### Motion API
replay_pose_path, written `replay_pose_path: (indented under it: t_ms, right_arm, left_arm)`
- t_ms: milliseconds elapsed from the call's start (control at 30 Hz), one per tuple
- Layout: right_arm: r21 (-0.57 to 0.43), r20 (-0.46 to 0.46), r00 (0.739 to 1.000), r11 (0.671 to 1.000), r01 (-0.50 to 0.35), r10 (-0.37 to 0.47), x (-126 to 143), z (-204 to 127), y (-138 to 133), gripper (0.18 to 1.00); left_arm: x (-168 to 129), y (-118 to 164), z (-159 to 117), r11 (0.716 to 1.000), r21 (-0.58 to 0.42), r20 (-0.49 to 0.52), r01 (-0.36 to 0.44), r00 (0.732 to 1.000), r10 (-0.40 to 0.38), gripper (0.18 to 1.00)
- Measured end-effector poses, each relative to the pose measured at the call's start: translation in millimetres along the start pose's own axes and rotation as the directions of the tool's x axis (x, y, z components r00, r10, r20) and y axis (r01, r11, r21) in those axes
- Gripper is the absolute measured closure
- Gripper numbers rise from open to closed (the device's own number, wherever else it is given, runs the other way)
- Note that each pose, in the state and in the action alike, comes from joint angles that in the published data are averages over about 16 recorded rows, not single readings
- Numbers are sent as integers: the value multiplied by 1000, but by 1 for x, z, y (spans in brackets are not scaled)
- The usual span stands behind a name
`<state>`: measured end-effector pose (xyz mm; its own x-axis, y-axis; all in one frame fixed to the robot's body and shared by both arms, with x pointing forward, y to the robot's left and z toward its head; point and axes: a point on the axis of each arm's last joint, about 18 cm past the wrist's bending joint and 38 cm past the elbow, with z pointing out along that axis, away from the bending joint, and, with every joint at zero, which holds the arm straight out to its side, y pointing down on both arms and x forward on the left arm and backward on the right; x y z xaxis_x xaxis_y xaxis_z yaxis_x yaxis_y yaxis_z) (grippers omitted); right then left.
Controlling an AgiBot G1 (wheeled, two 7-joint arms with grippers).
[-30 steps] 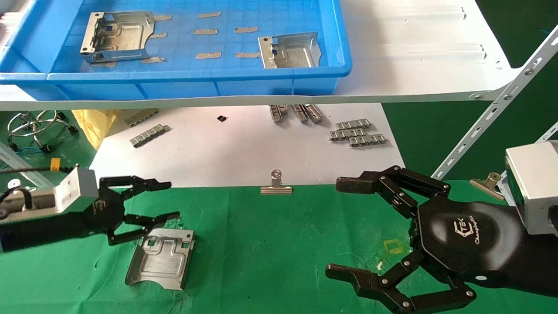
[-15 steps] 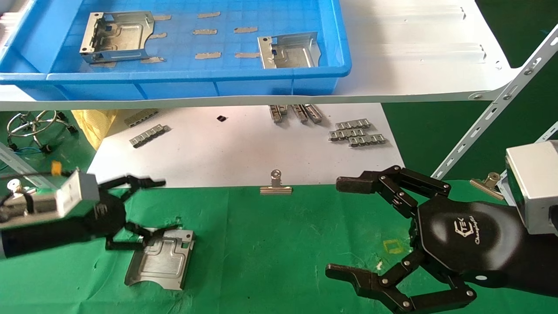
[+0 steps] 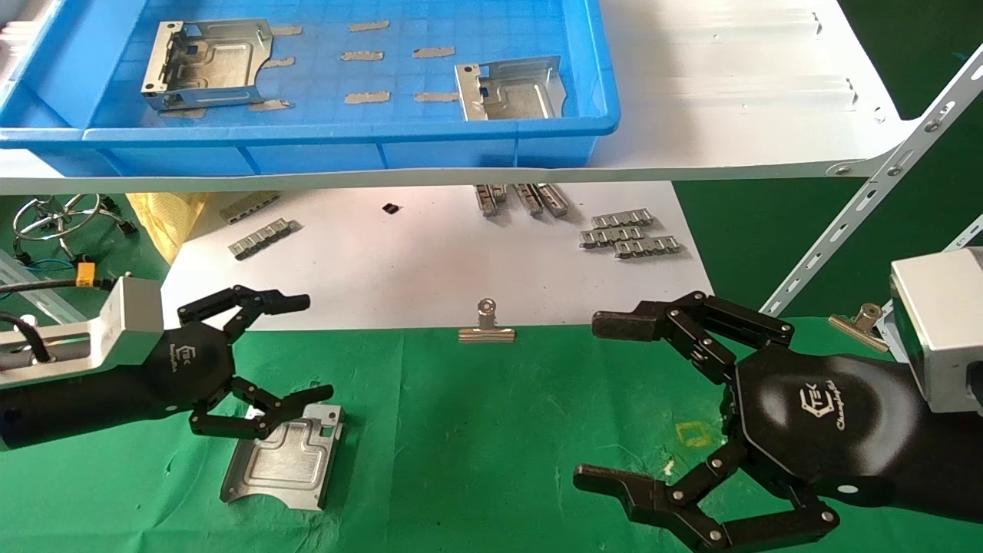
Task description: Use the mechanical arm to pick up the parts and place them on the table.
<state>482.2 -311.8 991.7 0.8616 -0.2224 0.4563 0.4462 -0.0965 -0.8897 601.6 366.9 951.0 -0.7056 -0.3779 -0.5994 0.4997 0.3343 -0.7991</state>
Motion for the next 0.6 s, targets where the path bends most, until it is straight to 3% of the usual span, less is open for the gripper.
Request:
replay_pose_path:
  t_ms: [600]
  right_arm:
    - [0,0,1000,1000,0,0,0,0,0,178]
  left_arm:
    - [27,-48,1,991,116,-82,68,995,-59,184]
